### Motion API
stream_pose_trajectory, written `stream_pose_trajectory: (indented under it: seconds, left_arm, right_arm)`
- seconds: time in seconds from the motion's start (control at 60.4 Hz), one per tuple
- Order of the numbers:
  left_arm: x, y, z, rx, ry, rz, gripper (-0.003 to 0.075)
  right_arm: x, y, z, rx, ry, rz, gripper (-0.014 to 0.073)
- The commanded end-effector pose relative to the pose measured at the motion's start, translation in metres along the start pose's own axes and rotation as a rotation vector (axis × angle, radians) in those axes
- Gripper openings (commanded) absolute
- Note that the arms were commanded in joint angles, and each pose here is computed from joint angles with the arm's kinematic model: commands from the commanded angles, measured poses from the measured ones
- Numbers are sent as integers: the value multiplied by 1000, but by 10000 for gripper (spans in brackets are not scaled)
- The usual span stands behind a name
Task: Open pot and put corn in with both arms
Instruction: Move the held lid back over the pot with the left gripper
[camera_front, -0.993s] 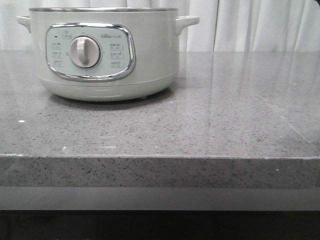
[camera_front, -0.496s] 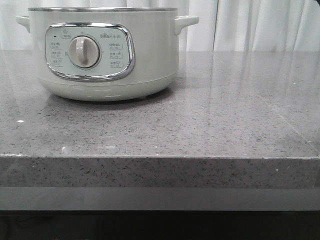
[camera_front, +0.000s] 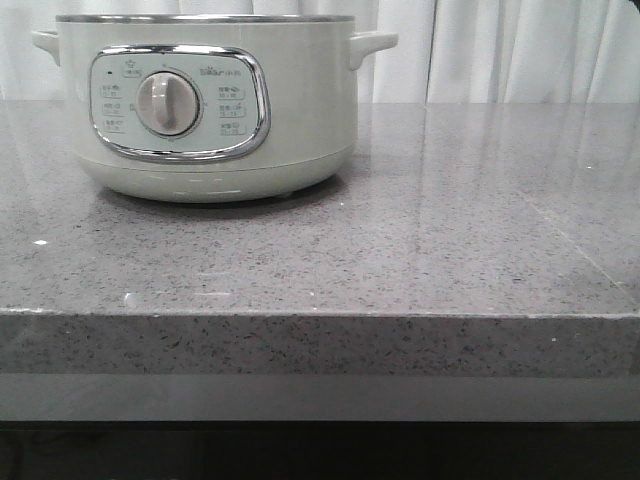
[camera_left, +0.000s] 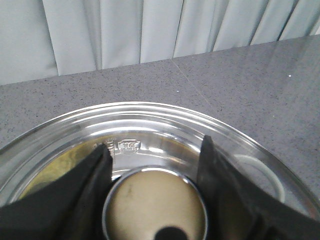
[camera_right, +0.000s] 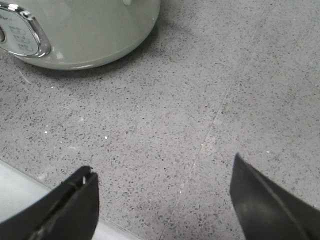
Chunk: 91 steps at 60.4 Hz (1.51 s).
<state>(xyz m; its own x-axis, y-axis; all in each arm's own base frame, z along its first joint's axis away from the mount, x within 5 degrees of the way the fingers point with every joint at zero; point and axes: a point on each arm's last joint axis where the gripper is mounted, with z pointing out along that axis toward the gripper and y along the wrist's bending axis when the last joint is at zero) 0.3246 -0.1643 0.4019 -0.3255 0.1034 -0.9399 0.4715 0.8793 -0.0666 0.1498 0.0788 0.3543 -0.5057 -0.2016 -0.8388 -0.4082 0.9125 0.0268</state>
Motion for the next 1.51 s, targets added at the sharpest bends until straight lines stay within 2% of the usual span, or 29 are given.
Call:
stream_pose_trajectory:
  seconds: [0.0, 0.381, 0.579, 0.827, 1.224, 1.291, 1.423, 1.489]
  left_arm:
    - [-39, -2, -17, -18, -235, 43, 241]
    - [-28, 1, 14, -31, -260, 48, 241]
    - [-20, 2, 27, -25, -225, 15, 241]
    - [-17, 1, 29, -12, -201, -34, 241]
    - [-13, 1, 30, -6, -157, -36, 248]
    - [-12, 1, 30, -5, -153, -36, 287]
    - [-12, 1, 30, -5, -153, -36, 472]
    - [-13, 0, 29, -5, -151, -36, 524]
  right_arm:
    - [-13, 0, -6, -6, -92, -6, 561]
    - [-13, 0, -6, -6, -92, -6, 561]
    - [-13, 0, -6, -6, -92, -6, 561]
    - [-13, 0, -6, -6, -93, -6, 561]
    - [-13, 0, -6, -6, -93, -6, 561]
    - [-13, 0, -6, -6, -93, -6, 561]
    - [-13, 0, -6, -6, -93, -6, 561]
    - [-13, 0, -6, -6, -93, -6, 561]
